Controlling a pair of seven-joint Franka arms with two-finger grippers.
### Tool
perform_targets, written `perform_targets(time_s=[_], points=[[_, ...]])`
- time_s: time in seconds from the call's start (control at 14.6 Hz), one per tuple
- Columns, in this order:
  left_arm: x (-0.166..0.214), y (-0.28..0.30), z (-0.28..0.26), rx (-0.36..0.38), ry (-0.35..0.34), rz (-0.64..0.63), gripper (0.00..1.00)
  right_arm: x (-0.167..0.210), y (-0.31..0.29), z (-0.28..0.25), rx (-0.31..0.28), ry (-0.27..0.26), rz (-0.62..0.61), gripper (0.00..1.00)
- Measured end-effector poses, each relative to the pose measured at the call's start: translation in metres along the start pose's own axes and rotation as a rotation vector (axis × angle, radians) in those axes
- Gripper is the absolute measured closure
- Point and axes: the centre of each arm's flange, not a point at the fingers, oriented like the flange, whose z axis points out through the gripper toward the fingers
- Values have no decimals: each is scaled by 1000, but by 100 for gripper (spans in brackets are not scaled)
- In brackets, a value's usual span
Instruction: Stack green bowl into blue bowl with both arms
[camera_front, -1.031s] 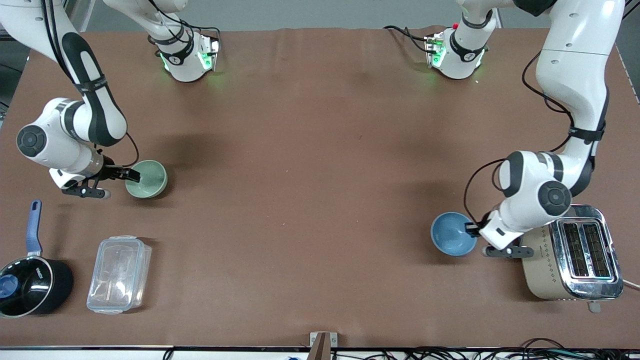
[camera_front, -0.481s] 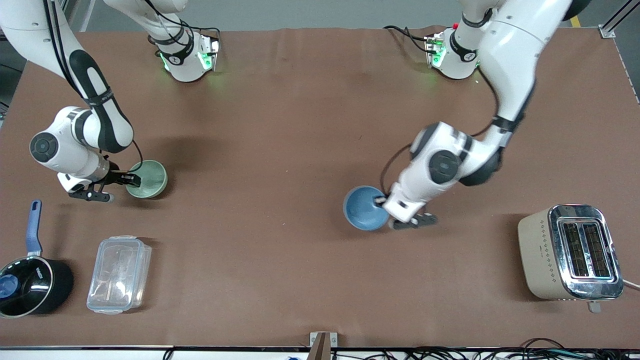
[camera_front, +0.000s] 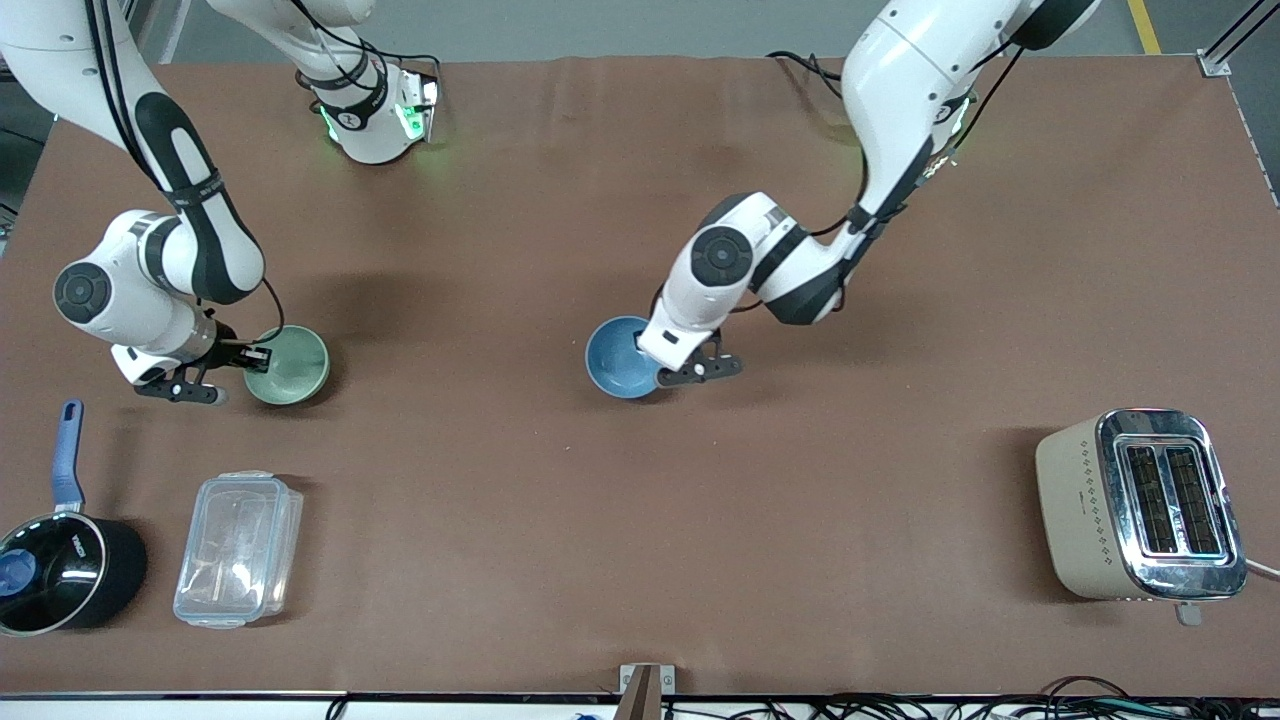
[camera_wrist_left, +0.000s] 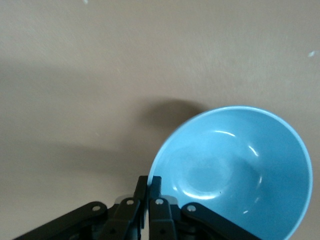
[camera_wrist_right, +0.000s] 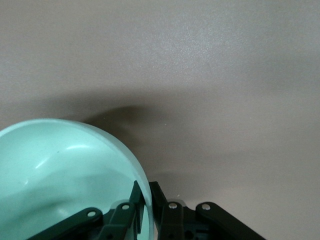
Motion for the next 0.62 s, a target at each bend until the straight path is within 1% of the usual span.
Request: perform_targets(time_s=[0.14, 0.27, 0.34, 0.41, 0.48, 0.62], points=[[-12, 7, 15, 7, 14, -7, 96, 1, -1, -3, 3, -13, -2, 91], [-15, 13, 18, 4, 22, -23, 96, 4, -5, -16, 10, -36, -7, 93], [-13, 15, 16, 0, 25, -26, 91, 5, -7, -25, 19, -48, -4, 93], [-12, 16, 14, -4, 29, -28, 83, 7, -9, -36, 36, -62, 5, 93], [-8, 17, 11, -10, 35, -30, 71, 11, -13, -50, 64, -77, 20, 93], [10, 19, -9, -22, 79, -29, 52, 23, -29, -87, 137, -102, 35, 93]])
